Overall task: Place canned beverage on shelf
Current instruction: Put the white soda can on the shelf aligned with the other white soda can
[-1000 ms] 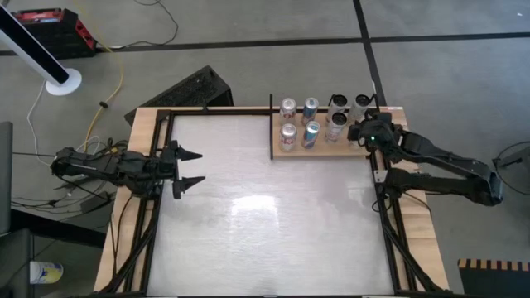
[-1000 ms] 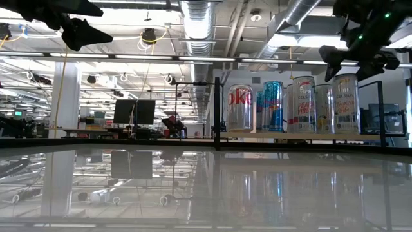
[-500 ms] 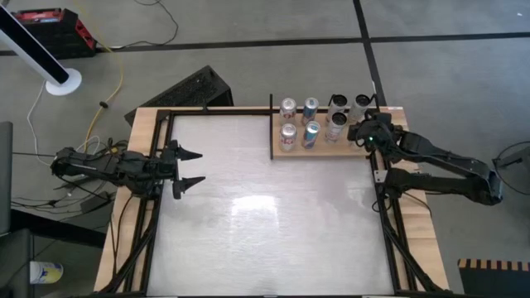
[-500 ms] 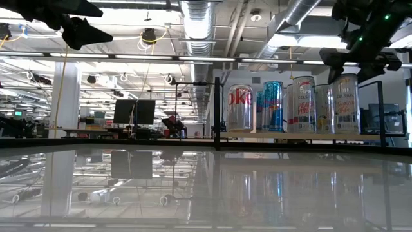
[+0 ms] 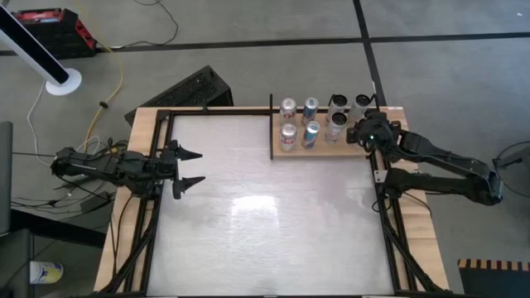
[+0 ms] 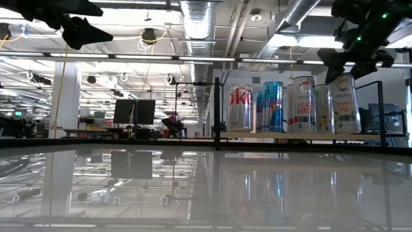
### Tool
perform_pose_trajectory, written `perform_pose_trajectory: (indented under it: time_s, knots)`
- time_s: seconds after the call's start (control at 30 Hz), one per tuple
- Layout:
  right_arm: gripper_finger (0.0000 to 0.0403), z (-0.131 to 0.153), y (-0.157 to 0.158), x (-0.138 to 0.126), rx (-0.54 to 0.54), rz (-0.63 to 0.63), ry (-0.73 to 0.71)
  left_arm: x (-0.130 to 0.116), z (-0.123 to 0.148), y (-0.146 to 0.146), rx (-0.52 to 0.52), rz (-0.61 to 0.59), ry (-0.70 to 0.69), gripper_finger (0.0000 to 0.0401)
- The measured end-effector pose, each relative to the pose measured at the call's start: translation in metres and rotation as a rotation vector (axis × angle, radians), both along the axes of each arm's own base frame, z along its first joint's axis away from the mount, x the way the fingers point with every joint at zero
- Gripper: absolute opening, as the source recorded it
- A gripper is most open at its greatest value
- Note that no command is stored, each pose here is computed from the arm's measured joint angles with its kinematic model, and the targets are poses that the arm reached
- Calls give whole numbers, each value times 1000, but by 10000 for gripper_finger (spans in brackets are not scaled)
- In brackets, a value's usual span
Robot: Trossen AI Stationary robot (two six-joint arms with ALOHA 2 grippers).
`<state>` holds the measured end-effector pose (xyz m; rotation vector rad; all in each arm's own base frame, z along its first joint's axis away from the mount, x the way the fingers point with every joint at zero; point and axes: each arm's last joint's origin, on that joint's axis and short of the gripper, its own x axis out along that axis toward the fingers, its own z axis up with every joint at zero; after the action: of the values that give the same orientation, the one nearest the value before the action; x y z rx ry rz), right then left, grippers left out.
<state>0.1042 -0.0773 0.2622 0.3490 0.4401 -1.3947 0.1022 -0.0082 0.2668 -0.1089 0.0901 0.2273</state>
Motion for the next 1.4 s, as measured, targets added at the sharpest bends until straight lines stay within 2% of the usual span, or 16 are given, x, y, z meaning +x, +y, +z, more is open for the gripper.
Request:
perform_pose_trajectory:
  time_s: [0.23,0.47,0.87,1.1,1.4]
  knots:
    - [279,6,-5,5,-20,111,15,0,0,0,-18,2,-3,373]
    - [279,5,-12,0,22,192,54,0,0,0,-26,3,-5,373]
    - [281,6,-23,-8,45,189,52,0,0,0,-35,4,-7,373]
    - [329,5,-24,-9,52,192,45,0,0,0,-36,3,-7,373]
    - [338,5,-24,-9,52,196,48,0,0,0,-38,4,-13,373]
